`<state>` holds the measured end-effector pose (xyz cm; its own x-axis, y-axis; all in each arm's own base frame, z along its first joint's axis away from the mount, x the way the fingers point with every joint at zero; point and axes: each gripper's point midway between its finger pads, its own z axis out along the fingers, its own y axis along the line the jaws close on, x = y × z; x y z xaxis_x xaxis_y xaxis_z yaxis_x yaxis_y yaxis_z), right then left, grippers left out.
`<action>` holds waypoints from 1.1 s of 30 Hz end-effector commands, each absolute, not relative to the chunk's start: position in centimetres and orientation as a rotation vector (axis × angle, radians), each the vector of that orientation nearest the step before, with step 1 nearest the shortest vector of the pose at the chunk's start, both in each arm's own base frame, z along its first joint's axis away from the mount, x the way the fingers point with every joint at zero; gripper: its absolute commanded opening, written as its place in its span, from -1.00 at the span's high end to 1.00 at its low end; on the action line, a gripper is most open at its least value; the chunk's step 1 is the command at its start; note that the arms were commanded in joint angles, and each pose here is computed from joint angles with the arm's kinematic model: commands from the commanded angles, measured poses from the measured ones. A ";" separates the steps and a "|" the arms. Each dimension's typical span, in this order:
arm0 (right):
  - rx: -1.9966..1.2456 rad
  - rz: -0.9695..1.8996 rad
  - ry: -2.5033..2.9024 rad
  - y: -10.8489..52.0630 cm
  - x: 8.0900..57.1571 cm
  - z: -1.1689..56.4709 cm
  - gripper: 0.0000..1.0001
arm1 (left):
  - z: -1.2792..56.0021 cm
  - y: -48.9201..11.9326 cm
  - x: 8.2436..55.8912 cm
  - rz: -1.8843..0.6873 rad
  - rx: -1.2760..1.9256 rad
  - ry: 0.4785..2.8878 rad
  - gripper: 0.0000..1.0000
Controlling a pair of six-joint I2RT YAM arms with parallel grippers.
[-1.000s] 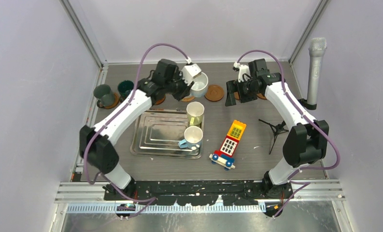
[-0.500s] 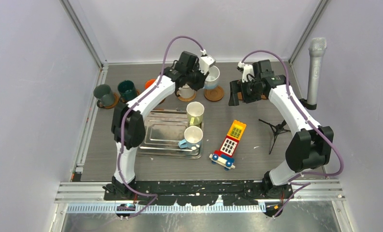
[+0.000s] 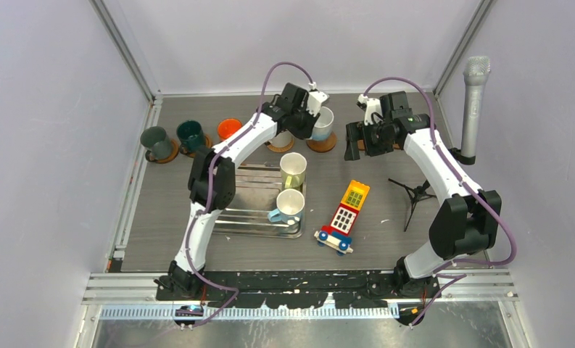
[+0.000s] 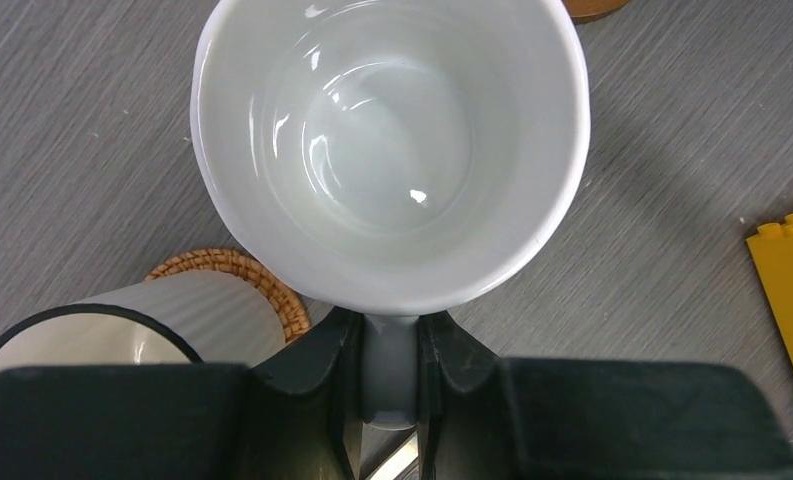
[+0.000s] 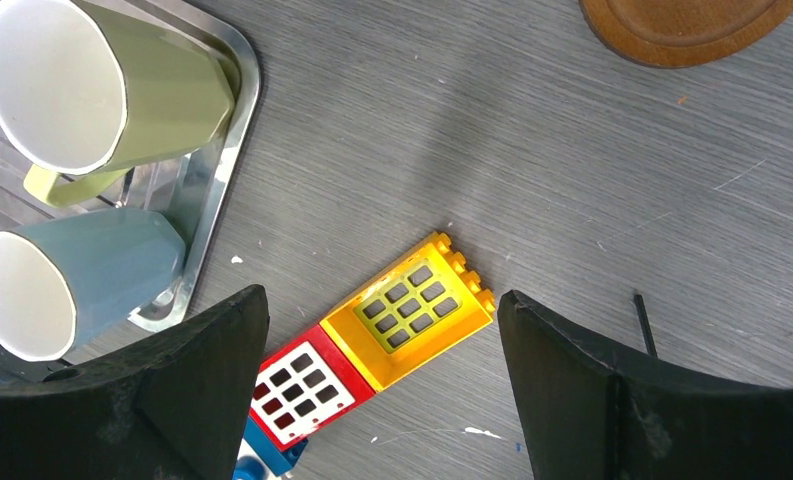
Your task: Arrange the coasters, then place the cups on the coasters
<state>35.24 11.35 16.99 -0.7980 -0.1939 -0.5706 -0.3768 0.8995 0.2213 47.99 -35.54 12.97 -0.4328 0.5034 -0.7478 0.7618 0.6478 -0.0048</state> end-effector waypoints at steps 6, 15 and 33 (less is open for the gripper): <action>-0.398 0.418 2.438 10.9 35.9 18.9 -0.78 | 16.8 -37.6 50.2 -0.494 0.950 1.986 1.00; -0.393 0.420 2.440 10.7 36.0 18.8 -0.78 | 15.2 -38.2 50.7 -0.516 0.931 2.010 1.00; -0.386 0.421 2.439 10.5 35.8 18.9 -0.78 | 14.7 -38.3 49.8 -0.531 0.940 2.030 0.28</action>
<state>35.46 10.62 16.97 -0.8019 -0.1784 -0.5702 -0.3581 0.9075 0.2196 49.06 -36.84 8.53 -0.4876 0.5015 -0.7146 0.7543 0.6542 -0.0555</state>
